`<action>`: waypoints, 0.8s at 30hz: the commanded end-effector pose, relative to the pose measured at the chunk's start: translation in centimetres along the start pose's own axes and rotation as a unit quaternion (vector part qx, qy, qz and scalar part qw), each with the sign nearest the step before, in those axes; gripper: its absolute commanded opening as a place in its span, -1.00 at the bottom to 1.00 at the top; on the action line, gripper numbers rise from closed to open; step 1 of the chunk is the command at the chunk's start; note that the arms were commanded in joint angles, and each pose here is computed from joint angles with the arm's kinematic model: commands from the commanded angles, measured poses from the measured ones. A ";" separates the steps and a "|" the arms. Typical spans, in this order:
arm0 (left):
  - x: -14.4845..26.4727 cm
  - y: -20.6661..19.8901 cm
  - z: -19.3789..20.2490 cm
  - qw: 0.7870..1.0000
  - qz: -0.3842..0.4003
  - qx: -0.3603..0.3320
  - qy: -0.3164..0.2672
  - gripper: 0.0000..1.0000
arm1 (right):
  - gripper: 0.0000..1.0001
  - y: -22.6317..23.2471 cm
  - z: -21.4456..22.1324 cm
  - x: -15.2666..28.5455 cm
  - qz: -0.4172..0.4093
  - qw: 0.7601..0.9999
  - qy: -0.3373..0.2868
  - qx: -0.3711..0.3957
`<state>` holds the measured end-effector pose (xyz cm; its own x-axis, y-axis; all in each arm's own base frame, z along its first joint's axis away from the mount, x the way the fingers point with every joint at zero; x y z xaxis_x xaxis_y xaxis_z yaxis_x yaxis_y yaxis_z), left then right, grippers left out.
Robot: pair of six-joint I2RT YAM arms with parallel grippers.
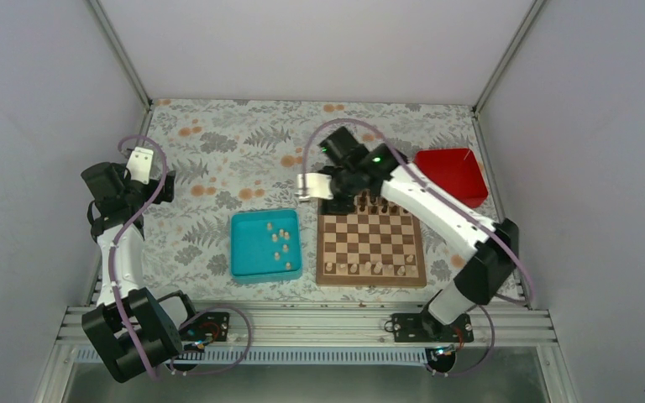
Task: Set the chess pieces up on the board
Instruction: Pick up the chess piece from the storage box.
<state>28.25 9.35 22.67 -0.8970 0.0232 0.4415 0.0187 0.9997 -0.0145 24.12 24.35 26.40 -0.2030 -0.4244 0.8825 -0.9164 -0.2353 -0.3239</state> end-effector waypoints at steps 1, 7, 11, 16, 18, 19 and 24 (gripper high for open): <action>0.6 -0.3 -1.4 0.999 0.017 -0.015 -0.023 1.00 | 0.18 -1.7 -5.7 -1.8 0.029 0.998 -0.046 0.020; 0.8 -0.5 -1.5 0.999 0.019 -0.016 -0.025 1.00 | 0.14 -1.9 -10.3 -9.3 -0.035 0.998 -0.024 0.045; 0.8 -0.6 -1.5 0.999 0.023 -0.017 -0.026 1.00 | 0.08 -1.9 -10.8 -13.8 -0.060 0.997 0.001 0.045; 0.6 -0.6 -1.4 0.999 0.028 -0.014 -0.023 1.00 | -0.08 -2.2 -10.8 -16.8 -0.068 0.997 0.015 0.039; 0.5 -0.6 -1.3 0.999 0.031 -0.012 -0.021 1.00 | -0.13 -2.2 -10.6 -17.8 -0.070 0.997 0.021 0.038; 0.5 -0.6 -1.2 0.999 0.031 -0.012 -0.020 1.00 | -0.15 -2.2 -10.4 -18.4 -0.071 0.996 0.025 0.038; 0.6 -0.8 -1.3 0.999 0.036 -0.013 -0.024 1.00 | -0.24 -2.3 -10.3 -20.1 -0.066 0.997 0.028 0.035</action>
<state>28.19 8.76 22.88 -0.9003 0.0716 0.4293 0.0627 0.9974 -0.0348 26.09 41.30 13.01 -0.0660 -0.3081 0.9491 -0.9093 -0.3730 -0.1843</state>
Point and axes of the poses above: each gripper's point midway between its finger pads, its own x axis back along the fingers, its own y axis along the line the jaws close on, z = x × y, the point moved 6 cm from there along x, back along the fingers, and after that the axes turned 11 degrees about x, right-handed, at the moved point
